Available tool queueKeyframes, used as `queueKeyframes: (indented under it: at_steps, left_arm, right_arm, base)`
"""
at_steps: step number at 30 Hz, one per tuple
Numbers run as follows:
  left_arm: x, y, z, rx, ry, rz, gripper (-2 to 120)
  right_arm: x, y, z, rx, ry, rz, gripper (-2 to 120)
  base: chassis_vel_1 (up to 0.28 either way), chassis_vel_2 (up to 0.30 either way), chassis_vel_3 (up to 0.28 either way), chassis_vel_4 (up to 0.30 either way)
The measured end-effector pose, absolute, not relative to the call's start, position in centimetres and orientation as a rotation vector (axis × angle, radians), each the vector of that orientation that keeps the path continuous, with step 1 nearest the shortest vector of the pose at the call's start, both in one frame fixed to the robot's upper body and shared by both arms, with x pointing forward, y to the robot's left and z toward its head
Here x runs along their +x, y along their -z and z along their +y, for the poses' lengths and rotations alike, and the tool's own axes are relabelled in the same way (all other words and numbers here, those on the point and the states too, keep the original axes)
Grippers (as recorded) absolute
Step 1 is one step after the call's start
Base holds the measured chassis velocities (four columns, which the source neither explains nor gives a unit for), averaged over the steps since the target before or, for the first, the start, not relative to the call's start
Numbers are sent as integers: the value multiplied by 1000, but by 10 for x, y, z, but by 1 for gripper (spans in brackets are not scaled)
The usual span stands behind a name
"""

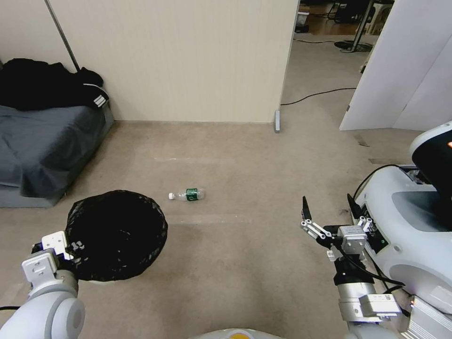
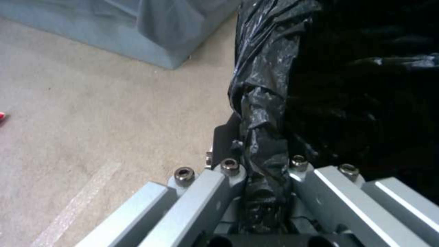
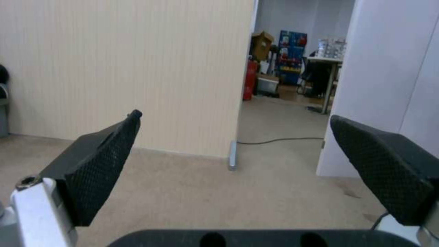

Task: Pick up the trash bin, then pick up the garbage from the floor and place it into the trash bin.

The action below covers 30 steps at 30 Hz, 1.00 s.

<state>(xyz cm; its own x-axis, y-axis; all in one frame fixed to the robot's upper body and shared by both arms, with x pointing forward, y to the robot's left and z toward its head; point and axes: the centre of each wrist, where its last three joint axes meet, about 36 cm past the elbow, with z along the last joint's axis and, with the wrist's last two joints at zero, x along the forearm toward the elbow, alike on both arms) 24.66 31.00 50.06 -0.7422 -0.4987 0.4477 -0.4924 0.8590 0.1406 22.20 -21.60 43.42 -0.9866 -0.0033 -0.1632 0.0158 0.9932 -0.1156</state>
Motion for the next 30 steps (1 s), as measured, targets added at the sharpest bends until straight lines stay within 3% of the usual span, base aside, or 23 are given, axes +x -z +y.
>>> queueKeyframes:
  at_steps: [30]
  left_arm:
    - [224, -519, 273, 713, 225, -2558, 1]
  right_arm:
    - [227, -431, -216, -48, 106, 2904, 100]
  base:
    - [0, 0, 0, 0]
